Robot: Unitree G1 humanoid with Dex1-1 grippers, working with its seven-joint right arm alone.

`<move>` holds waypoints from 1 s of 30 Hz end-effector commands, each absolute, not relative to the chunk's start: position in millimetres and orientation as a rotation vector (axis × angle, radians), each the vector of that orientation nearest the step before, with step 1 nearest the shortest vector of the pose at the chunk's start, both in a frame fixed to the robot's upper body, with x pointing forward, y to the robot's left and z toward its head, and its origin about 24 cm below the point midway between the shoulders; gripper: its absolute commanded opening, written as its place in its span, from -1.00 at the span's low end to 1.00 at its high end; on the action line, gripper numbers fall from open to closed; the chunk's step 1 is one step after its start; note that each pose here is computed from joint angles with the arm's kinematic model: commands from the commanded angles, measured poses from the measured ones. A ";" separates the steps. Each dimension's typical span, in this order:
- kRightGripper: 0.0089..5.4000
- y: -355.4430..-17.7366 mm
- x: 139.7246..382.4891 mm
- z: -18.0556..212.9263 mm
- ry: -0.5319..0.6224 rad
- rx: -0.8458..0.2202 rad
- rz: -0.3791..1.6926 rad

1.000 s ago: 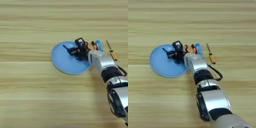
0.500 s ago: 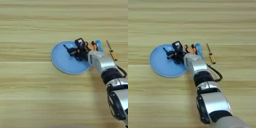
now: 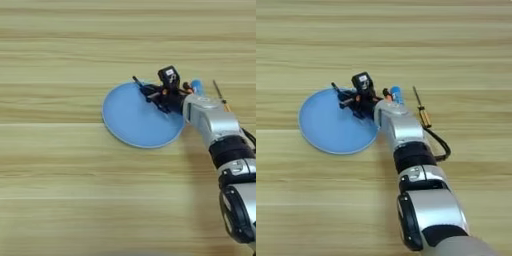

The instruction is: Move the objects on the table

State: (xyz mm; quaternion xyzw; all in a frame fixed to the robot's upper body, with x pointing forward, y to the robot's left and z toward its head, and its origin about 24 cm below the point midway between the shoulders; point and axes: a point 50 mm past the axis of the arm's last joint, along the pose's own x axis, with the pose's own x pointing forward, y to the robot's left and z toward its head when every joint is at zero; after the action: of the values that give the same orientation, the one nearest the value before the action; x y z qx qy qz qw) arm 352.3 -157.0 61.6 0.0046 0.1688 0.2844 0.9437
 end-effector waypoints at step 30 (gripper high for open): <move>-0.90 -286.0 373.1 149.3 0.132 -0.157 0.123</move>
State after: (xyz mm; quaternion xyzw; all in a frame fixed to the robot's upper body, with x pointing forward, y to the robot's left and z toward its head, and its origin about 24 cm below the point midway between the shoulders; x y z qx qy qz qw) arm 360.0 -272.8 93.7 -0.0347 0.1484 0.0884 0.9844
